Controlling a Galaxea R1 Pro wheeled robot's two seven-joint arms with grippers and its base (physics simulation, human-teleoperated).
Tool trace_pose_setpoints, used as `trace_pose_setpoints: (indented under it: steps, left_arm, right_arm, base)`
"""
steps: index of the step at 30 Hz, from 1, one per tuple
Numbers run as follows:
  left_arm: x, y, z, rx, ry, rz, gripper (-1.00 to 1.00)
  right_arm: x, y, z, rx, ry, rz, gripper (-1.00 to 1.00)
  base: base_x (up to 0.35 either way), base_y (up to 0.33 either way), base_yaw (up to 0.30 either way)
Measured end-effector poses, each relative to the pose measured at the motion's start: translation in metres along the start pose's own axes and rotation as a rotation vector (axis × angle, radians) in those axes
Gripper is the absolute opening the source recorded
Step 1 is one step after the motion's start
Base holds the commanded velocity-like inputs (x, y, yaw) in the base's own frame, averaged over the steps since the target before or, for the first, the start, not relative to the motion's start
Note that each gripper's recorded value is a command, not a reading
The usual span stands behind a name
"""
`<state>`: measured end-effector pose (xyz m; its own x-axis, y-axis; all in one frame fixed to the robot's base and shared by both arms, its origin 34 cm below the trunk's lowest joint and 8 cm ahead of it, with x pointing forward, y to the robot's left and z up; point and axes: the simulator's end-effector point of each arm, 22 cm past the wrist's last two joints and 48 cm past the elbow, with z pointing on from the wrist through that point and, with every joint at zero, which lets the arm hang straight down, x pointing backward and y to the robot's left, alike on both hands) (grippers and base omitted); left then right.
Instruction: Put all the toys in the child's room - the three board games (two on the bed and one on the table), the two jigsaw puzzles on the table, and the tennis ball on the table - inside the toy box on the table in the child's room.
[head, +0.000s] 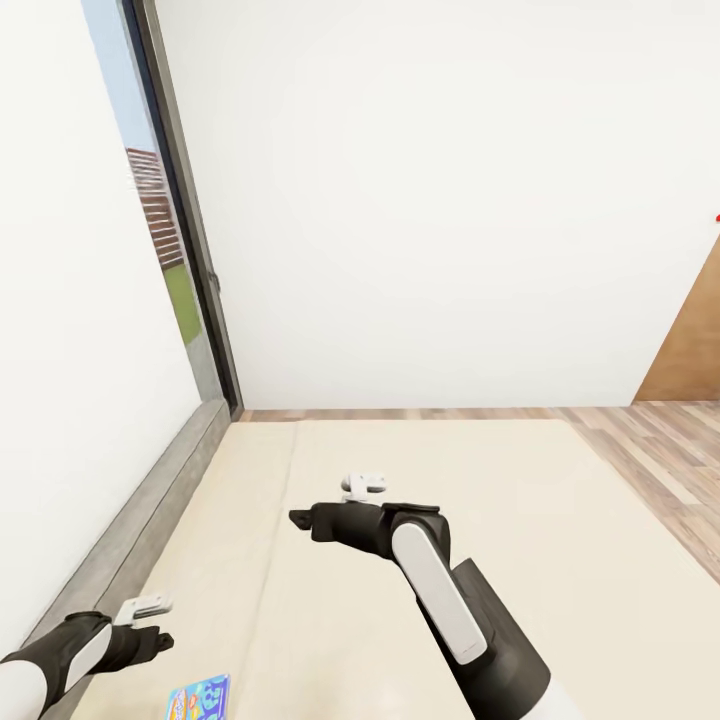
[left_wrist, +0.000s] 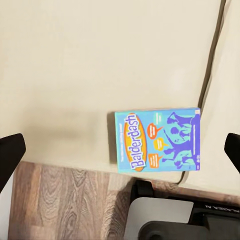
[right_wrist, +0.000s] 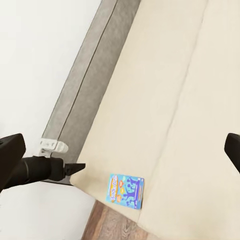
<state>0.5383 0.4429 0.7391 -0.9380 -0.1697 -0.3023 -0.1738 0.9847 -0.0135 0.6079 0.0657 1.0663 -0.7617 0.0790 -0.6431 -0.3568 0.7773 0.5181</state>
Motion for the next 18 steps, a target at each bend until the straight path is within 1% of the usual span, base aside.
trace_pose_setpoints:
  steps: [18]
  left_arm:
    - [0.0011,-0.0005,0.0001,0.001,0.004,-0.001,1.0]
  right_arm:
    - [0.0001,0.0002,0.0001,0.0,-0.001,0.001,1.0]
  base:
    - [0.0,0.0,0.0]
